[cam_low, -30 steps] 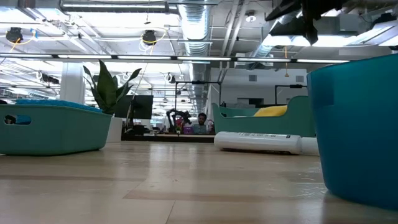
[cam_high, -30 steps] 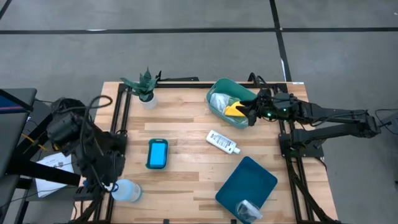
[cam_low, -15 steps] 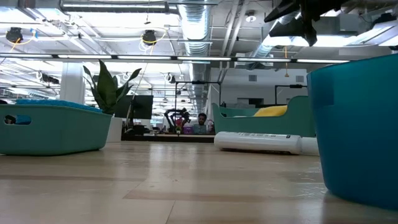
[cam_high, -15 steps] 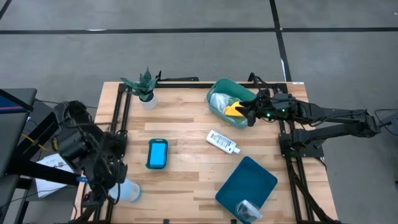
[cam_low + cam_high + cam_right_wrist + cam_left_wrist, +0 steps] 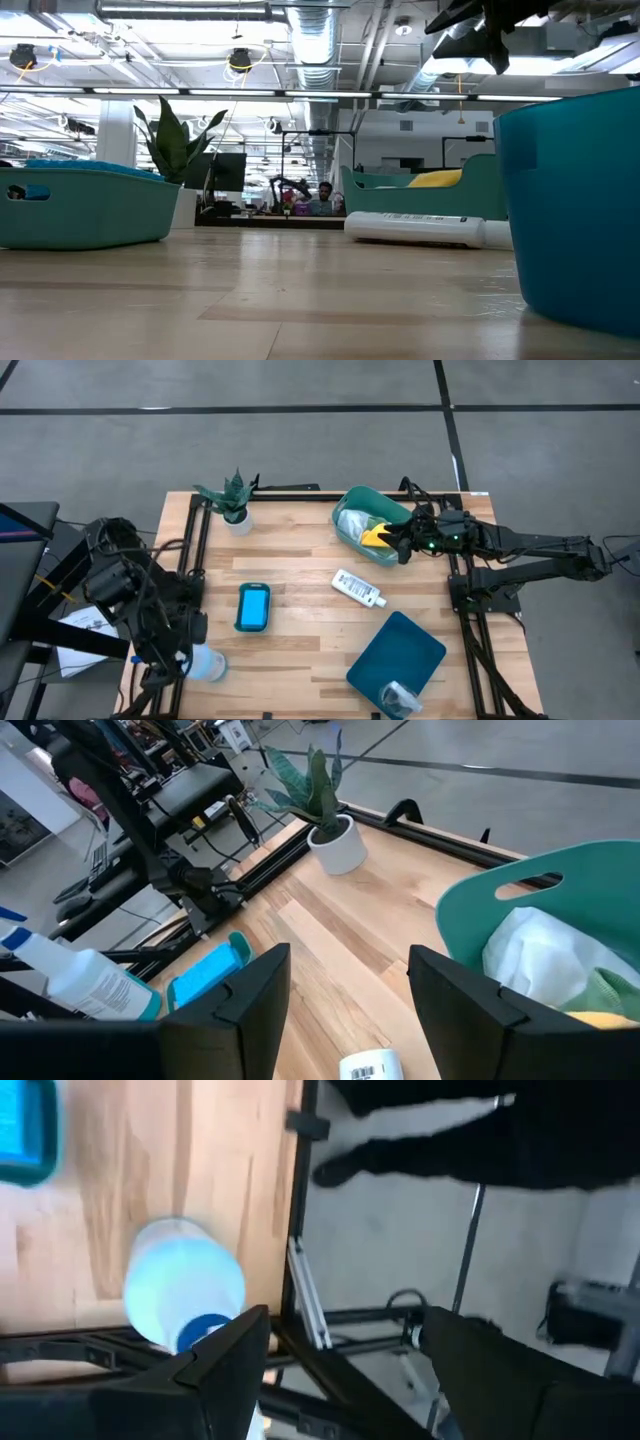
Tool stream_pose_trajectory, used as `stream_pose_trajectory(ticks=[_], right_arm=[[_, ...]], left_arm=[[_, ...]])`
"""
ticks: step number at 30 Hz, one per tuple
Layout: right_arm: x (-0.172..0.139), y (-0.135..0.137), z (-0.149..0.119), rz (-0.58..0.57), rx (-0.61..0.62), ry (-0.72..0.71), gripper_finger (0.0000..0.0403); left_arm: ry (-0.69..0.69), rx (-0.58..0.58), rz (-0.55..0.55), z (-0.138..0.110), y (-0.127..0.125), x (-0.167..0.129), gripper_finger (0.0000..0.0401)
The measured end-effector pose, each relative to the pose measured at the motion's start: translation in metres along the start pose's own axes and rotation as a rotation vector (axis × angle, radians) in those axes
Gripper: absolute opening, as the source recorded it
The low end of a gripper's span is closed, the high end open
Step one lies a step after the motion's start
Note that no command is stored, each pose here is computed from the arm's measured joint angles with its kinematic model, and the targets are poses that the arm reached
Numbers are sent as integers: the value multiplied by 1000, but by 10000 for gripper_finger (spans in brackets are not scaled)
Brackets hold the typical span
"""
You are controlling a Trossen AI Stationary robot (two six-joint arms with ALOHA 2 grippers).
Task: Pick & Place Kitchen Items
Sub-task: Put the blue spray bottle into the blue bin
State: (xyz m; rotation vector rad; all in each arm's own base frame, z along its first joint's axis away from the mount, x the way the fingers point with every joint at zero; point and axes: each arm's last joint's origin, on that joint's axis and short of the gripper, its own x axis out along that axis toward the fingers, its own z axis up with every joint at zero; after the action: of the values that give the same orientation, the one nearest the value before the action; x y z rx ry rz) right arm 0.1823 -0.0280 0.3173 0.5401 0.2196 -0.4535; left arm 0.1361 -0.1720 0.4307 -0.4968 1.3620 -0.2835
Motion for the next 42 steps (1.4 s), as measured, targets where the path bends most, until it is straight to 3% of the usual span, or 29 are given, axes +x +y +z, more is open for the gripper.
stream_pose_trajectory(ticks=[5,11,18,31,36,42], right_arm=[[0,0,0,0,0,0,195],[0,0,0,0,0,1,195],[0,0,0,0,-1,1,195],[0,0,0,-1,-1,2,195],[0,0,0,1,0,3,195],[0,0,0,15,8,11,195]], left_arm=[[-47,-25,13,-4,8,-11,264],[60,-51,50,-13,15,-13,264],[159,-62,82,-17,17,4,264],[281,-213,141,-21,26,26,259],[278,-221,138,-21,26,26,213],[261,-219,147,-21,27,26,96]])
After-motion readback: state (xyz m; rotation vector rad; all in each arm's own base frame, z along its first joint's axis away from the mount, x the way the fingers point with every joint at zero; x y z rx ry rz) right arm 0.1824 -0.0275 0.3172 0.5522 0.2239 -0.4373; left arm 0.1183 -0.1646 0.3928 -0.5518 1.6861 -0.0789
